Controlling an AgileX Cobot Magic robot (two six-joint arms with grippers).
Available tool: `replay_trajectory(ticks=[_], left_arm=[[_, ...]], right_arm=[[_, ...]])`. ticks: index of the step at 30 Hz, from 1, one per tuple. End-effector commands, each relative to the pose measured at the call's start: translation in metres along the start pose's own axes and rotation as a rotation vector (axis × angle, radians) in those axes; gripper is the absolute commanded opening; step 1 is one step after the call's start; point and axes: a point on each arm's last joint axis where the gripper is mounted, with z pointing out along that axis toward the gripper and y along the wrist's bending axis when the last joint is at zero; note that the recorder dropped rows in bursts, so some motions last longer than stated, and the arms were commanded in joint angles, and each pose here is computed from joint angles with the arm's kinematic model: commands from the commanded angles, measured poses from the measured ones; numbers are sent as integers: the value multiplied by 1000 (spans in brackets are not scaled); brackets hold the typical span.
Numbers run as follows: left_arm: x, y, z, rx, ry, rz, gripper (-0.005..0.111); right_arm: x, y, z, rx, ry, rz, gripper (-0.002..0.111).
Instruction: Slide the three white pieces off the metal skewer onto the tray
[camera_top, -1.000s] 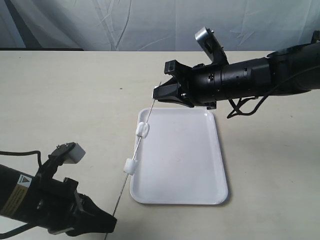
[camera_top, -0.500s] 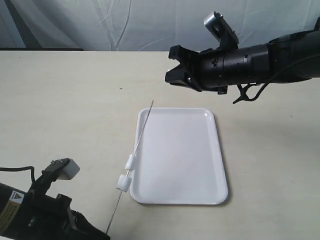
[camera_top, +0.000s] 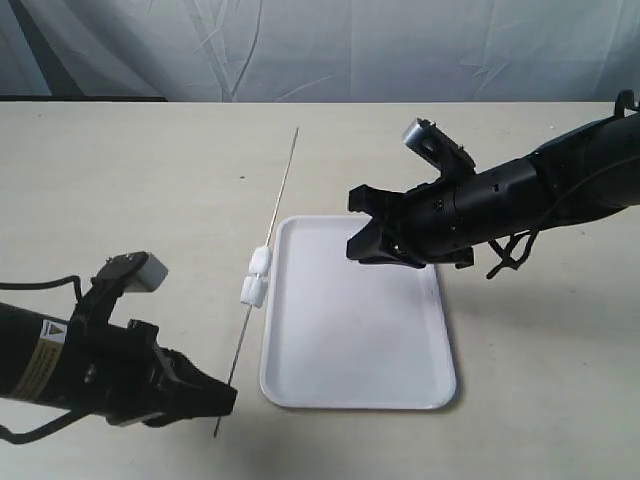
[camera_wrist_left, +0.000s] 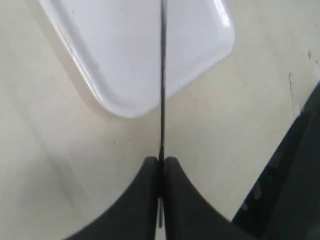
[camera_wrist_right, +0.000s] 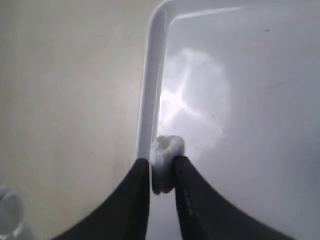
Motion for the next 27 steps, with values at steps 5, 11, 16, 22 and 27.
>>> replay_trajectory(ticks=[5, 11, 16, 22, 27], left_arm=[[-26, 3, 0, -81, -42, 12, 0], [-31, 6, 10, -35, 10, -6, 0], [-37, -4, 12, 81, 32, 11, 0], [-41, -10, 11, 148, 41, 20, 0], [-41, -12, 11, 167, 44, 17, 0]], right_arm=[[7, 8, -1, -100, 63, -10, 39], [9, 24, -5, -282, 83, -62, 39], [4, 33, -7, -379, 24, -64, 46], [1, 34, -8, -397, -9, -46, 45], [1, 34, -8, -391, -11, -46, 27]])
